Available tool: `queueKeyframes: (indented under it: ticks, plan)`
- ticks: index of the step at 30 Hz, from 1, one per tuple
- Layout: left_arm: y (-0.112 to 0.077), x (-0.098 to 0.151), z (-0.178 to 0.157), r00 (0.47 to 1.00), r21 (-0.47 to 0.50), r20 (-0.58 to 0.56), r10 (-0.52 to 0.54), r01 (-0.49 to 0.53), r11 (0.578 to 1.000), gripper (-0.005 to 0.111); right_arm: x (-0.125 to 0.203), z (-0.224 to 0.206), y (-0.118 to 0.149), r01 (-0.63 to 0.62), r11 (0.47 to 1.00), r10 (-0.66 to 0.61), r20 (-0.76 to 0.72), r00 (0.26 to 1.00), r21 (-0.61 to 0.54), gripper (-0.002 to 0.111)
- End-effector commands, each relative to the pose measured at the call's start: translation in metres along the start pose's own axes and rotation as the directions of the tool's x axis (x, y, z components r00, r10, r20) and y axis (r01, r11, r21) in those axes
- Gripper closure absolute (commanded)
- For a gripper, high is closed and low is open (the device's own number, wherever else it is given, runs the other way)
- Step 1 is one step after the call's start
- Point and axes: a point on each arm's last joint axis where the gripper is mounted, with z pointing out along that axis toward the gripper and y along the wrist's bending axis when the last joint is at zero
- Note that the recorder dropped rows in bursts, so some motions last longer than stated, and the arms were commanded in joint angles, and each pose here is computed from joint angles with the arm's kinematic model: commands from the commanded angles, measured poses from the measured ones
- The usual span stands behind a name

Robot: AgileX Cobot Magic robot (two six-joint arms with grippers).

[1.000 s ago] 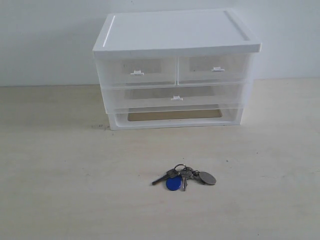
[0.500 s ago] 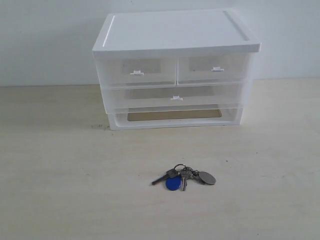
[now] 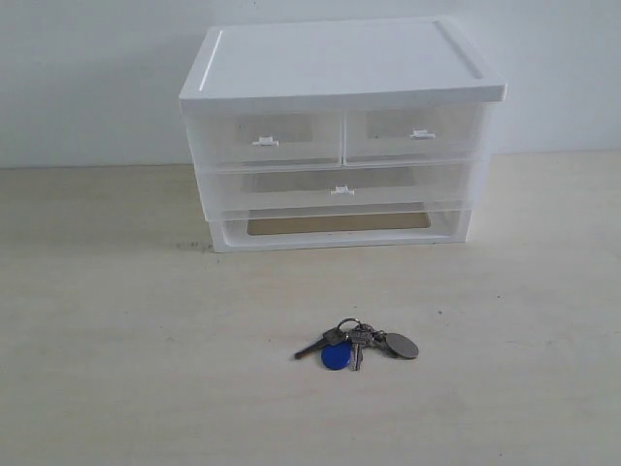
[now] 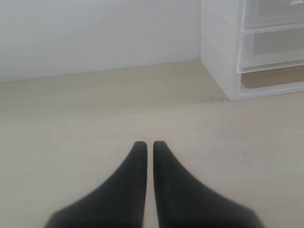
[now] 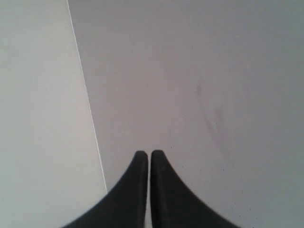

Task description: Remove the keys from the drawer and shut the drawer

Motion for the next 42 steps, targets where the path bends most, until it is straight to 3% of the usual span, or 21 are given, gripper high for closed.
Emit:
queueKeyframes:
  ticks: [1, 8, 12, 18, 23, 27, 33, 36, 42]
  plan:
    - [0.0, 0.0, 0.0, 1.0, -0.004, 0.013, -0.006, 0.006, 1.0, 0.102, 0.004, -0.012, -0.004, -0.004, 0.999, 0.003, 0.028, 1.0, 0.042, 0.108]
    - [0.0, 0.0, 0.0, 1.0, -0.004, 0.013, -0.006, 0.006, 1.0, 0.102, 0.037, -0.048, -0.036, -0.024, 0.982, 0.016, 0.048, 0.999, 0.185, 0.108]
    - [0.0, 0.0, 0.0, 1.0, -0.004, 0.013, -0.006, 0.006, 1.0, 0.102, 0.058, -0.065, -0.056, 0.024, 0.957, -0.026, 0.001, 1.0, 0.288, 0.108]
    - [0.0, 0.0, 0.0, 1.0, -0.004, 0.013, -0.006, 0.006, 1.0, 0.102, 0.092, -0.097, -0.089, 0.112, 0.863, -0.053, -0.131, 0.99, 0.493, 0.108]
    - [0.0, 0.0, 0.0, 1.0, -0.004, 0.013, -0.006, 0.006, 1.0, 0.102, 0.103, -0.108, -0.102, 0.34, 0.757, -0.134, -0.376, 0.917, 0.558, 0.108]
    - [0.0, 0.0, 0.0, 1.0, -0.004, 0.013, -0.006, 0.006, 1.0, 0.102, 0.11, -0.115, -0.107, 0.585, 0.671, -0.255, -0.599, 0.759, 0.456, 0.108]
    - [0.0, 0.0, 0.0, 1.0, -0.004, 0.013, -0.006, 0.006, 1.0, 0.102, 0.117, -0.124, -0.111, 0.79, 0.565, -0.353, -0.795, 0.493, 0.238, 0.108]
    - [0.0, 0.0, 0.0, 1.0, -0.004, 0.013, -0.006, 0.006, 1.0, 0.102, 0.121, -0.13, -0.113, 0.816, 0.55, -0.334, -0.847, 0.413, 0.181, 0.108]
    - [0.0, 0.0, 0.0, 1.0, -0.004, 0.013, -0.006, 0.006, 1.0, 0.102, 0.128, -0.142, -0.116, 0.804, 0.569, -0.21, -0.915, 0.345, 0.173, 0.108]
